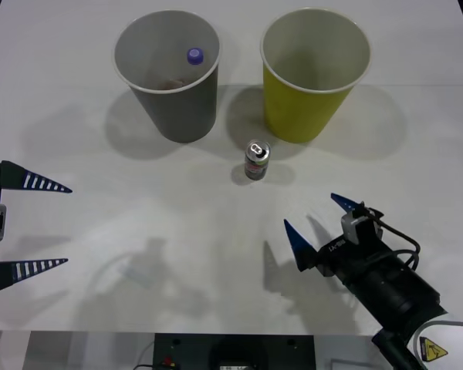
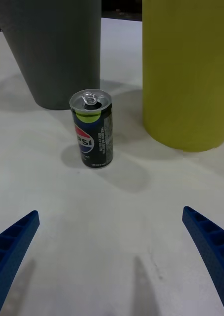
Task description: Put the can into the green bin and the plastic bottle into the gray bin
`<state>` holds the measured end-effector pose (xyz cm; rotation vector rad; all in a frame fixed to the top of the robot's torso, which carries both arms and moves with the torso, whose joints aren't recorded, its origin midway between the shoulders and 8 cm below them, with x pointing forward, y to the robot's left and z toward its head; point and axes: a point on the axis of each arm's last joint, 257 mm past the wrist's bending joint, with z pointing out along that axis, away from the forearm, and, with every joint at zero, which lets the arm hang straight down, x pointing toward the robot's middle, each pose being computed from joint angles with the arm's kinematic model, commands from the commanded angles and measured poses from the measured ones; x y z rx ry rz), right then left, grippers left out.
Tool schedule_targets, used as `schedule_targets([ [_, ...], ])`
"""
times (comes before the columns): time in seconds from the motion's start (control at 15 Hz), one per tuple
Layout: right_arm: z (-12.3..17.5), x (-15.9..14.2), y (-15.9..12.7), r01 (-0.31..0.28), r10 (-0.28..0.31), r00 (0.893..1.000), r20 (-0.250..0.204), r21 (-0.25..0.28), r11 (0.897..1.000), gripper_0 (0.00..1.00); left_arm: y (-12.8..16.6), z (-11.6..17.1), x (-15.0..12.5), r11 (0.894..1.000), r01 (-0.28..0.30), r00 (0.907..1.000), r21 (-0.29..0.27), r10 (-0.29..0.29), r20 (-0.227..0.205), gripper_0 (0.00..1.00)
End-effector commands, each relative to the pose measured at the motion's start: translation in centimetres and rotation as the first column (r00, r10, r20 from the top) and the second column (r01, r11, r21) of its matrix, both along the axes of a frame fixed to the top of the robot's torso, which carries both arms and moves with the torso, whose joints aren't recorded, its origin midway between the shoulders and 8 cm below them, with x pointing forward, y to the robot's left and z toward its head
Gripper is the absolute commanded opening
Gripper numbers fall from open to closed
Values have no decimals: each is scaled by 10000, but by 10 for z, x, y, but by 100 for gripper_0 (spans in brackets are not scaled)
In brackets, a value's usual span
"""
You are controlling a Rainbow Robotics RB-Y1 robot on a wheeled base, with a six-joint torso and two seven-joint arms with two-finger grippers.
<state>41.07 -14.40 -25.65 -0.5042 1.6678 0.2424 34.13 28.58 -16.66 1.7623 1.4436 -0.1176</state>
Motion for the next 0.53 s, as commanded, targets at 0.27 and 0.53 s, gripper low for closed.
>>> schedule_targets([
  [0.27, -16, 26, 24, 374, -394, 9991, 185, 966, 9946, 100, 0, 0, 0, 10000, 0, 10000, 0, 0, 1, 100],
  [0.53, -27, 43, 39, 414, -473, 9981, 393, 1394, 9894, 100, 0, 0, 0, 10000, 0, 10000, 0, 0, 1, 100],
])
